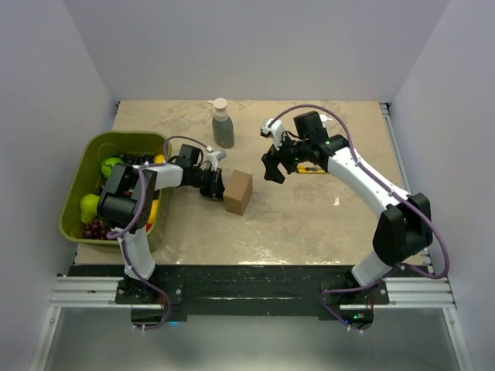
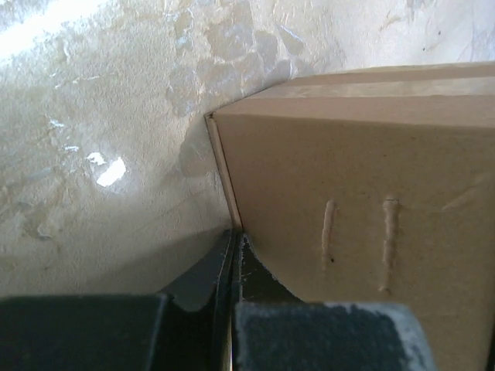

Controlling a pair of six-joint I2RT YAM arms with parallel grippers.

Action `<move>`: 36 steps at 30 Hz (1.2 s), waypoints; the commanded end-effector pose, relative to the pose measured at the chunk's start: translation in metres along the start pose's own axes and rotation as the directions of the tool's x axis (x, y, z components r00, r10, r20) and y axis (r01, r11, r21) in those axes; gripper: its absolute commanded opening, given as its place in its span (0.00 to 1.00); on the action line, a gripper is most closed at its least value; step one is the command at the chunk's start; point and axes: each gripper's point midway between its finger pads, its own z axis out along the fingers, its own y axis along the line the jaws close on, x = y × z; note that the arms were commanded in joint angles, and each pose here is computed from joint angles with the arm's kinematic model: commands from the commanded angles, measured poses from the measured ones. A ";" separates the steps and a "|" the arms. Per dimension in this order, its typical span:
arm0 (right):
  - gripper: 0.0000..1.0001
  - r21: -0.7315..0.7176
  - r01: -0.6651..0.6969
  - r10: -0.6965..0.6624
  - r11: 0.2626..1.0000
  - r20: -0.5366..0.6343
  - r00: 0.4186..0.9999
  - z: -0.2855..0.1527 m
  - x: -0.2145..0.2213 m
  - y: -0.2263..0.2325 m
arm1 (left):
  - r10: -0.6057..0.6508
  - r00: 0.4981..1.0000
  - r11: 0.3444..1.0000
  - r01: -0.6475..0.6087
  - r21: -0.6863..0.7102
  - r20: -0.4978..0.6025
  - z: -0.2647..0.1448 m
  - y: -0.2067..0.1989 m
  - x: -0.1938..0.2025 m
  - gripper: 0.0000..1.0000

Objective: Unpack the express box

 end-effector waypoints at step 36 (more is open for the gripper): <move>0.83 -0.133 0.076 -0.060 0.988 0.125 0.990 0.091 0.010 -0.016 | 0.441 0.896 0.898 -0.440 0.028 -0.060 -0.046 -0.067 -0.056 0.99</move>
